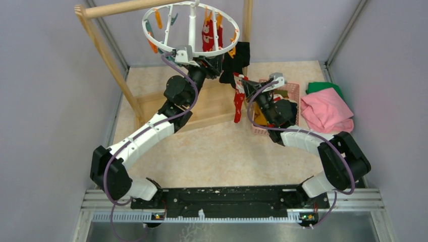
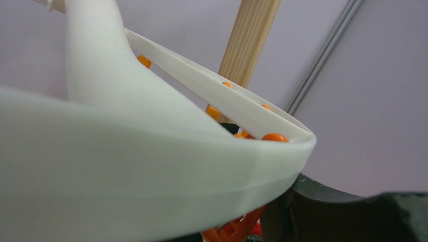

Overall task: Clip the socks to the hanger
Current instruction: Open the clamp at the hanger.

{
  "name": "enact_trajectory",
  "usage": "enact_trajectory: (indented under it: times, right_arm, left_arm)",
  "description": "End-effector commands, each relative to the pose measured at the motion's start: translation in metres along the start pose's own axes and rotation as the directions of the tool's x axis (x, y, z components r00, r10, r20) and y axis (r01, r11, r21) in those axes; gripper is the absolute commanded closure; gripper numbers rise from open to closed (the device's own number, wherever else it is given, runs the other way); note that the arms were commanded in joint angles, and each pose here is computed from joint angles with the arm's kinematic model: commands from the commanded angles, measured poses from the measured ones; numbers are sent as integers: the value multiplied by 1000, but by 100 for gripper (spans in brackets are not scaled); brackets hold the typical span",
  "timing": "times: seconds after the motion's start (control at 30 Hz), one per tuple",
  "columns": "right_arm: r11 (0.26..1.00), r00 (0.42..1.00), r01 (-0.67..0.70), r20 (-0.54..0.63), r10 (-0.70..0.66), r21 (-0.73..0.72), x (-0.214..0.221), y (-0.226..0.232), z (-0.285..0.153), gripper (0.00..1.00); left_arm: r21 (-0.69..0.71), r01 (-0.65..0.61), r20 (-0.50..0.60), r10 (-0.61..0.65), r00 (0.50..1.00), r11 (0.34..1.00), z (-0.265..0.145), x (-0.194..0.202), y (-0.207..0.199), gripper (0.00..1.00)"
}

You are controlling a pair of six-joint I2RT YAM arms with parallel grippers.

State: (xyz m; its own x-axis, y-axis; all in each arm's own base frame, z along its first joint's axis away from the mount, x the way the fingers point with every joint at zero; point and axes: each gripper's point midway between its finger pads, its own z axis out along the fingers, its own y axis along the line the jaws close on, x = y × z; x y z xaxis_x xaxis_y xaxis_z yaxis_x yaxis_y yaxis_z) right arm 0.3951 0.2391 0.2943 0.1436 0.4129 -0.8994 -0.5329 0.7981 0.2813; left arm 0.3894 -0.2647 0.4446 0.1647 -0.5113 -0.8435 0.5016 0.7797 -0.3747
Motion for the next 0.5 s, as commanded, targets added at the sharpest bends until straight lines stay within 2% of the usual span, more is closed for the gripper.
enact_trajectory:
  times: [0.0,0.17,0.47]
  right_arm:
    - [1000,997,-11,74,13,-21,-27,4,0,100]
    - [1000,997,-10,74,12,-22,-27,4,0,100]
    - [1000,997,-10,76,12,-26,-28,5,0,100]
  left_arm:
    - [18,13,72,-15,997,1000,5,-29,-11,44]
    - [25,18,72,-19,997,1000,5,-30,-12,56]
    - [44,34,69,-37,997,998,4,-30,-16,66]
